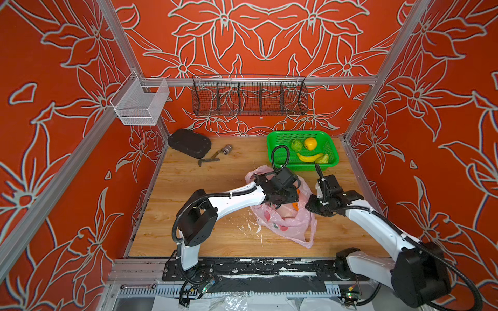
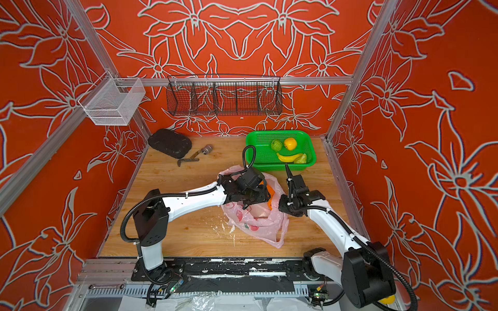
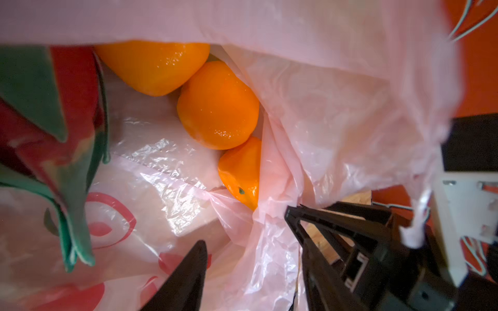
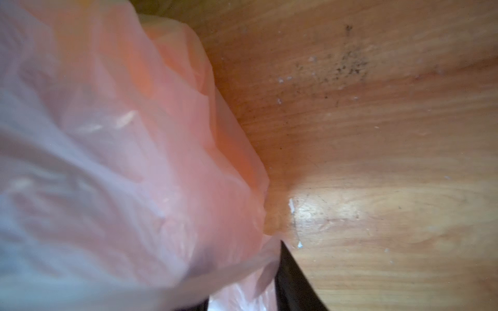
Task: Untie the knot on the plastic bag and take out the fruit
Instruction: 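Move the open right gripper back to the pink bag's rim, then grasp the bag rim with right gripper while left gripper grasps an orange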
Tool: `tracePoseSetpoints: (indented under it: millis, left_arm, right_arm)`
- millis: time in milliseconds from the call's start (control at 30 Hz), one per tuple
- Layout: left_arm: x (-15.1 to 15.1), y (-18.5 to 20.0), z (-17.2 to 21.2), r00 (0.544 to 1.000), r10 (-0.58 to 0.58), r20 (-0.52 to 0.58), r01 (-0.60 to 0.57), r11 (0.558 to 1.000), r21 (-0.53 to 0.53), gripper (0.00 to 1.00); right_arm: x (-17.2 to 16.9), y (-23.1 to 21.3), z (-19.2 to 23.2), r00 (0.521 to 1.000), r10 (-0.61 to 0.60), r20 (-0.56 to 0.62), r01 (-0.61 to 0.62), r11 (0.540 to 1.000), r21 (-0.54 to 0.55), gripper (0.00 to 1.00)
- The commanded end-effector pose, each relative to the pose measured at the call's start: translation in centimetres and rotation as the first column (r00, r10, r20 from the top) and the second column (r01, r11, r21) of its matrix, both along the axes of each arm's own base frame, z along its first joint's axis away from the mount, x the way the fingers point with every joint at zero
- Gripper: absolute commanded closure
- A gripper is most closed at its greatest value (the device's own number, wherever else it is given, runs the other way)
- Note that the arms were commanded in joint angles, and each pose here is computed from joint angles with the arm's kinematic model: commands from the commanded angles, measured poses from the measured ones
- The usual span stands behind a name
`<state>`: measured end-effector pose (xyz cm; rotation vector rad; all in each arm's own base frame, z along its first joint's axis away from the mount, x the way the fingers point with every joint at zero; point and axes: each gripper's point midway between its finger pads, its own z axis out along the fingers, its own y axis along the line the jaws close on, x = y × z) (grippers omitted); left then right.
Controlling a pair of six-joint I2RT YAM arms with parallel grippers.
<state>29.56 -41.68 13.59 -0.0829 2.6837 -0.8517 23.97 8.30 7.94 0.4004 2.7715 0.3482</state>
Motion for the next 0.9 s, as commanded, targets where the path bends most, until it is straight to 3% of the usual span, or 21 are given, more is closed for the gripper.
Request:
tracePoseSetpoints:
  millis: [0, 100, 233, 533, 733, 867]
  left_arm:
    - [0.6, -1.2, 0.0, 1.0, -0.017, 0.019, 0.017, 1.0, -0.011, 0.42]
    - [1.0, -1.8, -1.0, 1.0, -0.029, 0.009, 0.029, 1.0, 0.005, 0.41]
    - [1.3, -3.0, -2.3, 0.999, -0.053, -0.006, 0.053, 0.999, 0.001, 0.33]
    - [1.5, -3.5, -3.9, 0.997, 0.006, -0.083, -0.007, 1.0, -0.006, 0.1]
    - [1.2, -5.6, -3.6, 0.996, -0.073, -0.044, 0.071, 0.996, -0.058, 0.1]
    - [1.6, -4.5, -5.1, 0.998, -0.036, -0.058, 0.038, 0.999, 0.032, 0.1]
  right_arm:
    - [-1.5, -2.5, -1.4, 0.998, -0.041, -0.045, 0.035, 0.991, -0.13, 0.7]
    - [-2.0, -3.0, -2.5, 0.994, -0.052, -0.091, 0.037, 0.985, -0.168, 0.8]
    - [-2.0, -2.5, -3.5, 0.988, -0.055, -0.141, 0.033, 0.988, -0.15, 1.0]
    - [-0.7, -1.5, -2.7, 0.992, -0.089, -0.089, 0.081, 0.993, -0.084, 1.0]
    - [0.3, -0.5, -1.9, 0.989, -0.14, -0.054, 0.141, 0.99, 0.02, 1.0]
    - [1.3, 0.9, -1.3, 0.993, -0.115, -0.032, 0.118, 0.987, 0.109, 1.0]
